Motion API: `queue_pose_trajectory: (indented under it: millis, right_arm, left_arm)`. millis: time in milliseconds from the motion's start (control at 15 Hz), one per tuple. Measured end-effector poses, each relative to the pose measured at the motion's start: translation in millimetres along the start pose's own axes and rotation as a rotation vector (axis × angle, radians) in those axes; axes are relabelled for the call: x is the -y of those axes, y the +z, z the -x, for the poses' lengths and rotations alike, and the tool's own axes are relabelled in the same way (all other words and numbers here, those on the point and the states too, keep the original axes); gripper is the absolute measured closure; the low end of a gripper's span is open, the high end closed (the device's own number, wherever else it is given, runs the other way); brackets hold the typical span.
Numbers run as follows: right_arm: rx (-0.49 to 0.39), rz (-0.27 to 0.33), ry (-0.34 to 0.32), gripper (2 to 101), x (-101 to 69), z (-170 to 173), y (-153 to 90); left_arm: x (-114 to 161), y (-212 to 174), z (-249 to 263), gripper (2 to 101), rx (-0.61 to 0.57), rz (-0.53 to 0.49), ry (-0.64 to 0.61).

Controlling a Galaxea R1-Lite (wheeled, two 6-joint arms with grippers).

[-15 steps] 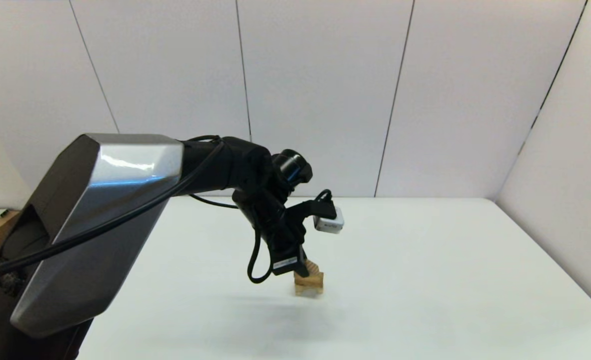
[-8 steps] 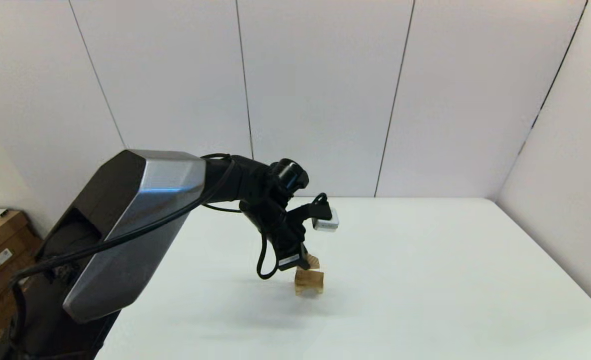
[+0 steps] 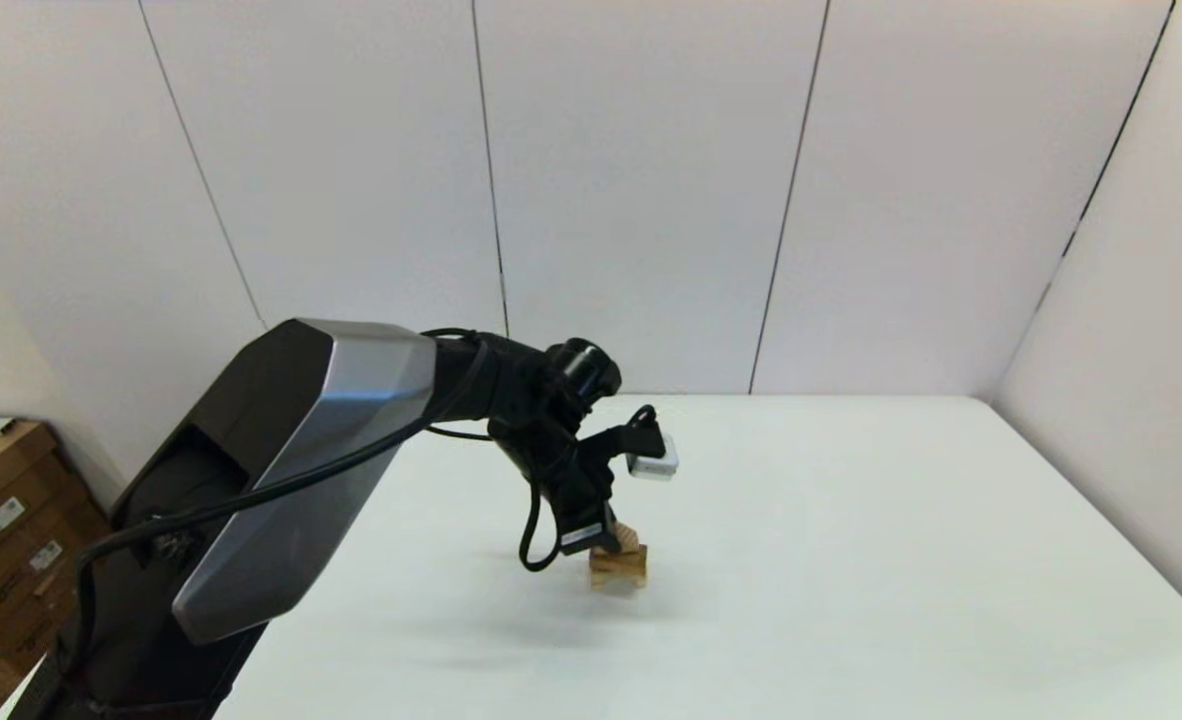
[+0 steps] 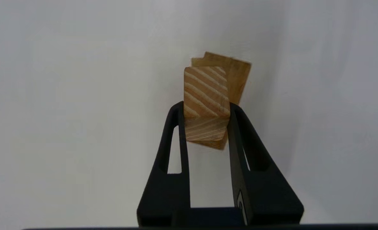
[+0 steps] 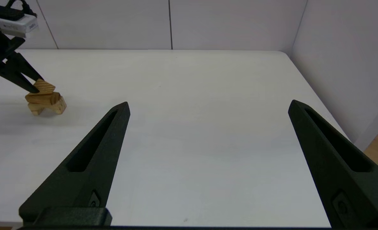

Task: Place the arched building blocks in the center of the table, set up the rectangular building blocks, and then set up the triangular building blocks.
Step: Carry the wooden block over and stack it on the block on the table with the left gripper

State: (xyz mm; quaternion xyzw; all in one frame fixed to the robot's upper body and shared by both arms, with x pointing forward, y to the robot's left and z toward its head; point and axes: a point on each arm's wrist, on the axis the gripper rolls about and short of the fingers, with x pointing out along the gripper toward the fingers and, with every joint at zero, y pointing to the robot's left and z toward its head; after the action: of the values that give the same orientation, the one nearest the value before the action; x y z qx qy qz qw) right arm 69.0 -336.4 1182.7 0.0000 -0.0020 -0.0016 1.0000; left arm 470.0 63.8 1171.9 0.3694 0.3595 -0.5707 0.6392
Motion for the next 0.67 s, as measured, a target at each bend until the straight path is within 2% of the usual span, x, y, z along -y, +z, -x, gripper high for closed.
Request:
queue_pose_trajectory:
  millis: [667]
  right_arm:
    - [0.000, 0.000, 0.000, 4.3, 0.0, 0.0, 0.0]
  left_arm:
    - [4.3, 6.7, 0.8, 81.6, 0.008, -0.015, 0.000]
